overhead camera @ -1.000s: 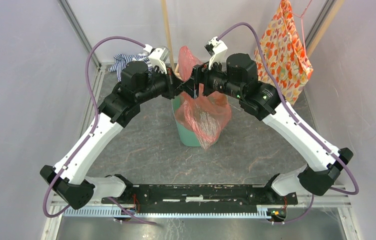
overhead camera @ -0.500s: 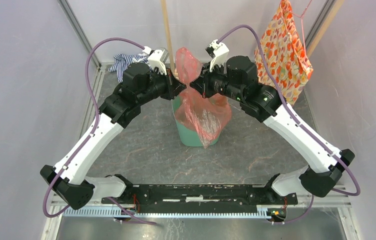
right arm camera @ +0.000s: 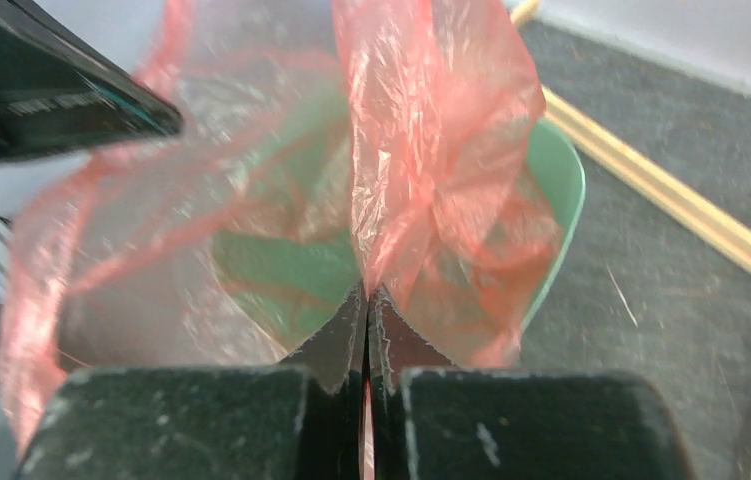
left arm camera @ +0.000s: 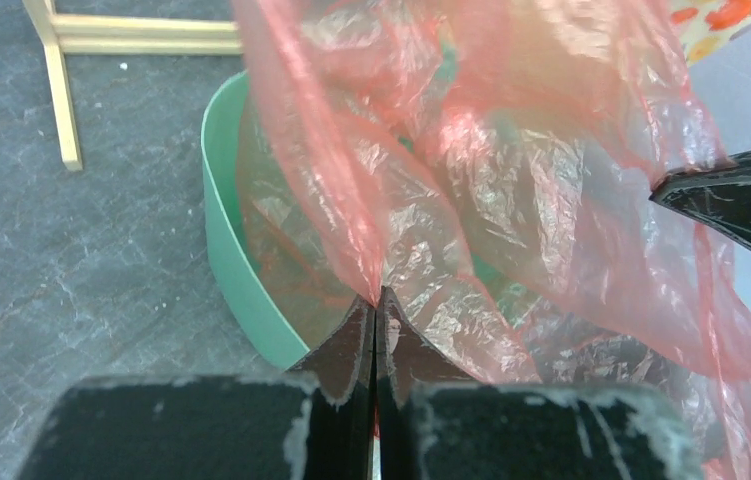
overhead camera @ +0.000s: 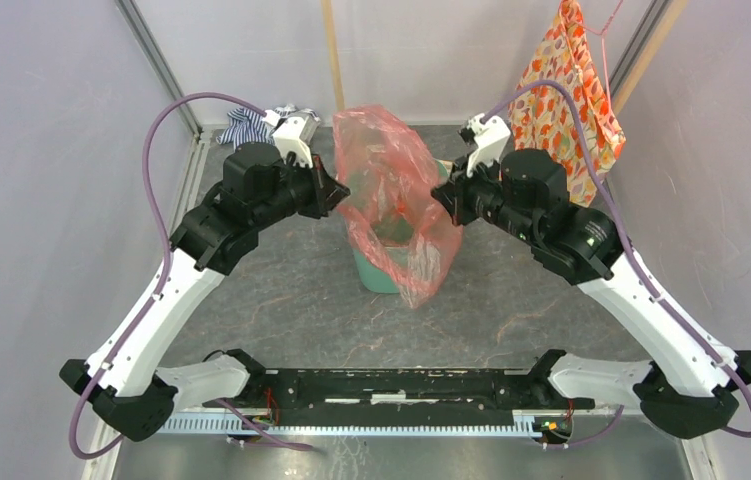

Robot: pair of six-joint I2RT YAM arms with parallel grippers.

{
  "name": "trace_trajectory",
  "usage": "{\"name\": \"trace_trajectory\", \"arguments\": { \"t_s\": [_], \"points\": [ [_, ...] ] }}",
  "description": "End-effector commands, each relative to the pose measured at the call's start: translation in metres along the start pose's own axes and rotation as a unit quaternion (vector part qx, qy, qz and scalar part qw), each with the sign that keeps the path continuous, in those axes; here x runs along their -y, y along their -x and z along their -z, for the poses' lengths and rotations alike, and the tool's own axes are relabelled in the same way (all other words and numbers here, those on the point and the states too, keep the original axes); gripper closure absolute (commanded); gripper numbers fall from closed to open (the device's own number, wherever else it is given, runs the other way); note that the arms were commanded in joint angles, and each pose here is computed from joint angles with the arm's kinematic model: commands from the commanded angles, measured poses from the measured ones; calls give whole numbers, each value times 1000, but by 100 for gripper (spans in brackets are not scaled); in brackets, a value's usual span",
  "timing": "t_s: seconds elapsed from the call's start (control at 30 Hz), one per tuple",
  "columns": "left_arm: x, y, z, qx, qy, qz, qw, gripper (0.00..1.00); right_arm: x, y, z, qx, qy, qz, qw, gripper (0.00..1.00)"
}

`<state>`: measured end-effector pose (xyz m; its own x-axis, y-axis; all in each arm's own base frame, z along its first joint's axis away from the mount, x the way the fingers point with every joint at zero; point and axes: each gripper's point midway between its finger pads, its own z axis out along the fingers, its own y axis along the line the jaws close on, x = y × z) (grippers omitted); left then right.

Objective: Put the trash bags into the trash bin

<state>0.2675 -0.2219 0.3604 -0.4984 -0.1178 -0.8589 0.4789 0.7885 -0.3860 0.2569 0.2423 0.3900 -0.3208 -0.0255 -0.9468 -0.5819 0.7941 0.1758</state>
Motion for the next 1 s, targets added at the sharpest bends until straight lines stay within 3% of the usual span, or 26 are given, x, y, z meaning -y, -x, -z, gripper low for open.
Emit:
{"name": "trace_trajectory", "arguments": {
  "t_s": [0.0, 0.33, 0.5, 0.67, 0.97],
  "points": [
    [-3, -29, 3, -46, -3, 5, 999, 98, 21, -44, 8, -54, -42, 17, 998, 100],
    [-15, -62, -1, -95, 6, 3, 995, 98, 44, -101, 16, -106, -82, 20, 991, 100],
    [-32, -75, -3, -103, 42, -4, 994, 98, 77, -99, 33, -101, -172, 41, 979, 100],
    [-68, -72, 4, -69, 136, -6, 988, 98, 92, -88, 45, -66, -211, 48, 974, 100],
    [-94, -67, 16, -17, 201, 1, 980, 98, 99, -106, 47, -35, -215, 36, 975, 100]
  ]
}}
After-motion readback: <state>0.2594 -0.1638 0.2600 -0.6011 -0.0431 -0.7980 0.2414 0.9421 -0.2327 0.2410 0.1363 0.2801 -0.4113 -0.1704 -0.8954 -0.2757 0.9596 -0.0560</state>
